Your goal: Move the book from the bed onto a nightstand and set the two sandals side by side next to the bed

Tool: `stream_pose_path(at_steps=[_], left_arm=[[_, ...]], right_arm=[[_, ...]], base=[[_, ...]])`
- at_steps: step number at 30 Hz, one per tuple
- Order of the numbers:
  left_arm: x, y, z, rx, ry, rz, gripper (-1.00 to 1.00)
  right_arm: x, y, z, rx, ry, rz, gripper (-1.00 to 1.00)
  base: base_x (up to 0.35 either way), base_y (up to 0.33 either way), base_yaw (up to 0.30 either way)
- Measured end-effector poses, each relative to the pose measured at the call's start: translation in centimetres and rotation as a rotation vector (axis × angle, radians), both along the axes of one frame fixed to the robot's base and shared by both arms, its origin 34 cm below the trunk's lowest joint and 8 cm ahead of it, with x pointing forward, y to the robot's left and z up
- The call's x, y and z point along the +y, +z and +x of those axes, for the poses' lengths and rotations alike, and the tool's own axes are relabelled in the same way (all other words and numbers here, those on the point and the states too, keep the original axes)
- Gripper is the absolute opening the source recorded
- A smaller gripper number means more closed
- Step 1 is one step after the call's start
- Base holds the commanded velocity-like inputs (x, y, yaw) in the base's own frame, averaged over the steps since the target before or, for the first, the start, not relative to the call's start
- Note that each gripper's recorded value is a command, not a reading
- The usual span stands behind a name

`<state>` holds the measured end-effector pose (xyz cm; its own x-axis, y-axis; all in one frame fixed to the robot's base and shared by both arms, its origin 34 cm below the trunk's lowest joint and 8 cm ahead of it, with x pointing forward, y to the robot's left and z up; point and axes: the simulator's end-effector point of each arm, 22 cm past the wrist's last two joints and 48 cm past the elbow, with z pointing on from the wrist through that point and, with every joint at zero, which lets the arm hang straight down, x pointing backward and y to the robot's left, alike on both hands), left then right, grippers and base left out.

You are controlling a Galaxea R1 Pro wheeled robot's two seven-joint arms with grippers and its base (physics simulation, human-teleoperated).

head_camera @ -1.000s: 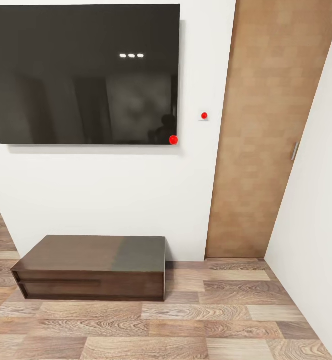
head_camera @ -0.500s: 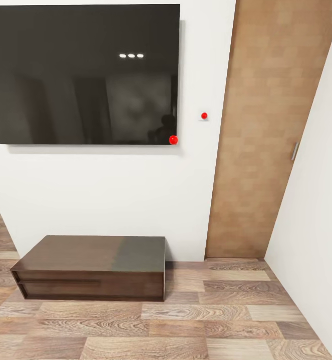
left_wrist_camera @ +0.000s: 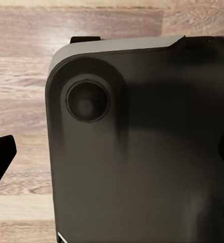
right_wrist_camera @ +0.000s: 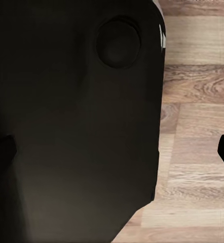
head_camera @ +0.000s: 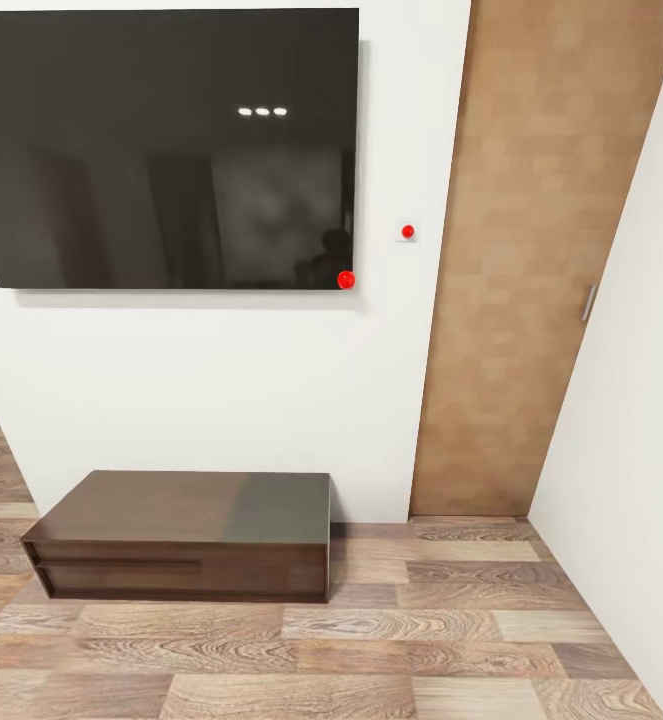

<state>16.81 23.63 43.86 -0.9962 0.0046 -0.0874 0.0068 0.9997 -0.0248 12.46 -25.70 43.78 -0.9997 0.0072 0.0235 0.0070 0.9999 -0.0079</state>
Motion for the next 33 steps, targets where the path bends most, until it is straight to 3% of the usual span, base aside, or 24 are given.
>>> stream_pose_path(at_steps=[9,19,23,25,33], left_arm=[[0.1,0.1,2.1,-0.027,0.000,-0.001,1.00],[0.0,0.5,7.0,-0.044,-0.003,-0.006,1.00],[-0.5,0.8,9.4,-0.034,-0.006,-0.033,1.00],[-1.3,1.2,10.6,-0.027,-0.009,-0.069,1.00],[-2.8,2.4,14.5,-0.040,-0.016,-0.145,1.00]], right_arm=[[1.3,0.0,1.5,-0.032,-0.007,0.020,1.00],[5.9,0.9,9.3,-0.192,-0.016,0.082,1.00],[7.8,1.6,12.2,-0.245,-0.015,0.107,1.00],[8.6,2.0,14.1,-0.266,-0.014,0.117,1.00],[9.6,3.0,18.7,-0.259,-0.003,0.132,1.00]], base=[[0.000,0.000,0.000],[0.000,0.000,0.000],[0.000,0.000,0.000],[0.000,0.000,0.000],[0.000,0.000,0.000]])
